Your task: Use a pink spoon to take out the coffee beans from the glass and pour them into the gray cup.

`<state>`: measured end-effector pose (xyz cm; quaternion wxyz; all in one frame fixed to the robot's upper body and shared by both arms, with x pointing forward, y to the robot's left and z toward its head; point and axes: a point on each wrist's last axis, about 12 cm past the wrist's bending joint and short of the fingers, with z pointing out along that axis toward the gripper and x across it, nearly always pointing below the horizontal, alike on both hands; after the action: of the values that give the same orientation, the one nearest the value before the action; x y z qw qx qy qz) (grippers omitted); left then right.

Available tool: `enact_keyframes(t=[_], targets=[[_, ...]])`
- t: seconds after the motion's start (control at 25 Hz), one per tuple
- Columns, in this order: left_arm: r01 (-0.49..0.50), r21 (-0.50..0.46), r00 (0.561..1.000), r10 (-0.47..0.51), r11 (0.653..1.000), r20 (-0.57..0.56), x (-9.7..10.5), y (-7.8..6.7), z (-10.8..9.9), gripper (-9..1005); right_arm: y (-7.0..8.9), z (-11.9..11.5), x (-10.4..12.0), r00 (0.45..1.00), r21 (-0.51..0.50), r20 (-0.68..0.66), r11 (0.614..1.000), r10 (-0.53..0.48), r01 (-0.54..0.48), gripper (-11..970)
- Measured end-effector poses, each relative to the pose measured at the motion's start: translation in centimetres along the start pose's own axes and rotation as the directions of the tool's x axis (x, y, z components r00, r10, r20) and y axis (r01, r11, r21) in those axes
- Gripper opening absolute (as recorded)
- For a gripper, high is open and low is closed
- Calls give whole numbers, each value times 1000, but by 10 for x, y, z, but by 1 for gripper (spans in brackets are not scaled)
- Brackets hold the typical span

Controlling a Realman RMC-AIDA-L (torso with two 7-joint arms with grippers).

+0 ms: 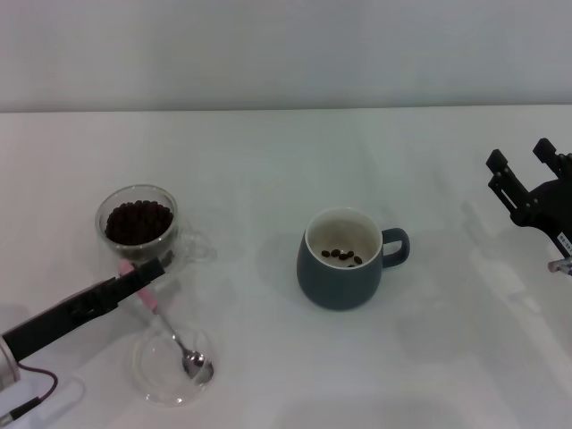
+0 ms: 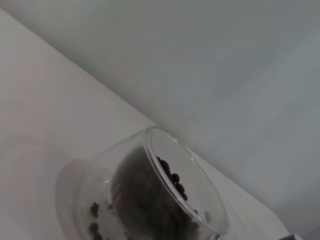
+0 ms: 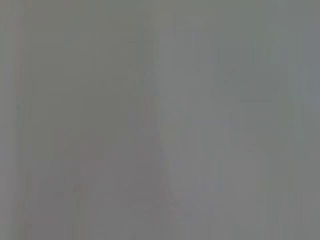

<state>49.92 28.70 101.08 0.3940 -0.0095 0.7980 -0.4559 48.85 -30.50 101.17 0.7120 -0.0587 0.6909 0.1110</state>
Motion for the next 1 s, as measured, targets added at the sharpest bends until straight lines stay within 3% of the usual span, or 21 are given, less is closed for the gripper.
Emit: enact_keyframes(t=[0.4,0.8,0.92,1.0], targets=[[19,-53,990,-11,998,138,1,11,-28,790,1,0,0,1000,-1,1,1000,6,-6,727],[-8,-134,938,54,991,341,-7,24,-73,786,2,1,0,1000,-3,3,1000,9,-9,727],[-108,-227,887,197,968,418,-9,27,-86,785,2,0,0,1000,-2,1,1000,9,-9,727],[-205,-334,824,346,920,449,-6,27,-90,784,2,-2,1,1000,0,-1,1000,10,-10,727]])
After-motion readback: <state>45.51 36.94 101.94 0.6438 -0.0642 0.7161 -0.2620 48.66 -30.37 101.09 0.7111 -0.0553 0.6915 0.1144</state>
